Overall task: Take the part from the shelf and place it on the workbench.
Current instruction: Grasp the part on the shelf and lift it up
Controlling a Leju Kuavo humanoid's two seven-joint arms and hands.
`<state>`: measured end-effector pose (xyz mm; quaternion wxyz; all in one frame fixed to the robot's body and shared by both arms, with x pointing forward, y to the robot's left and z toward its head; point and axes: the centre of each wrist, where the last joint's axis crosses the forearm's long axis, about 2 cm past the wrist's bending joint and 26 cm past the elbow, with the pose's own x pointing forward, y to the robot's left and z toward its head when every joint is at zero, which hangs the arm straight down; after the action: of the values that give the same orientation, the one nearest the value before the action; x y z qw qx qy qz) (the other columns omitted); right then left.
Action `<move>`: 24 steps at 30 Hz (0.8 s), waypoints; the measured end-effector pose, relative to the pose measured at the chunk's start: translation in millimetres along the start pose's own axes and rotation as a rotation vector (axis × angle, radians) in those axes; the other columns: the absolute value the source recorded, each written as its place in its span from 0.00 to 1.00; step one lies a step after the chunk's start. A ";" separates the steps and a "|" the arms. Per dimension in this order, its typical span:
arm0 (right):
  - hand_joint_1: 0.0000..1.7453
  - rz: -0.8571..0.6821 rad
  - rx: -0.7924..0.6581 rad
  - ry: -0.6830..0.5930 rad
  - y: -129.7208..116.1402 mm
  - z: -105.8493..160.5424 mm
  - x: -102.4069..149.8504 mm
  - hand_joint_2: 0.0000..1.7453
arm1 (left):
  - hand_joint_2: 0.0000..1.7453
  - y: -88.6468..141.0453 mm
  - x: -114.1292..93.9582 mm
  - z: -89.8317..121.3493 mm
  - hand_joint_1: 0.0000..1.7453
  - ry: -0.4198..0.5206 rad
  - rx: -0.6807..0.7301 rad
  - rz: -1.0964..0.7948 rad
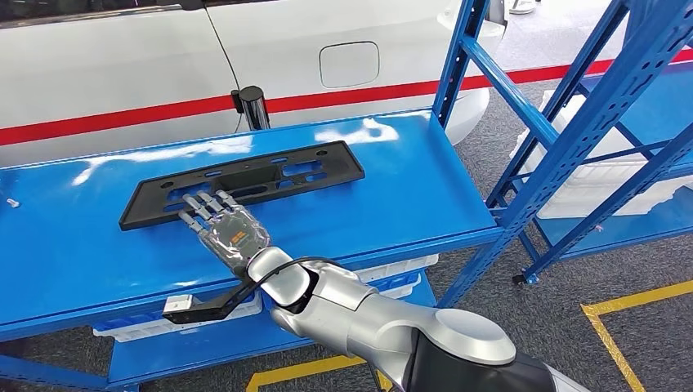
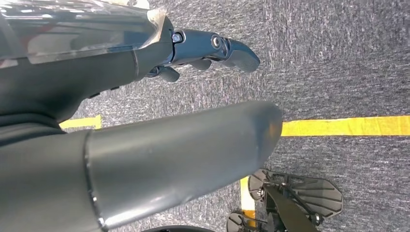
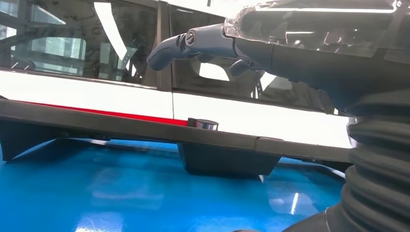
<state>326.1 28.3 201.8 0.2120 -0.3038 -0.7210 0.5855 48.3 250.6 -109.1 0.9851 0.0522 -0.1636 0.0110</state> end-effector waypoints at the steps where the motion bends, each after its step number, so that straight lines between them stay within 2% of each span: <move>1: 0.00 -0.001 0.000 -0.001 0.0 0.0 0.0 1.00 | 0.00 0.0 0.0 0.0 0.00 -0.001 0.002 -0.002; 24: 0.00 -0.005 -0.002 -0.004 0.5 0.5 0.3 1.00 | 0.00 0.2 0.0 0.0 0.00 -0.011 0.019 -0.008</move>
<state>325.6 28.2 201.1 0.2116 -0.3011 -0.7227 0.5850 48.3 250.8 -109.0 0.9837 0.0621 -0.1685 0.0083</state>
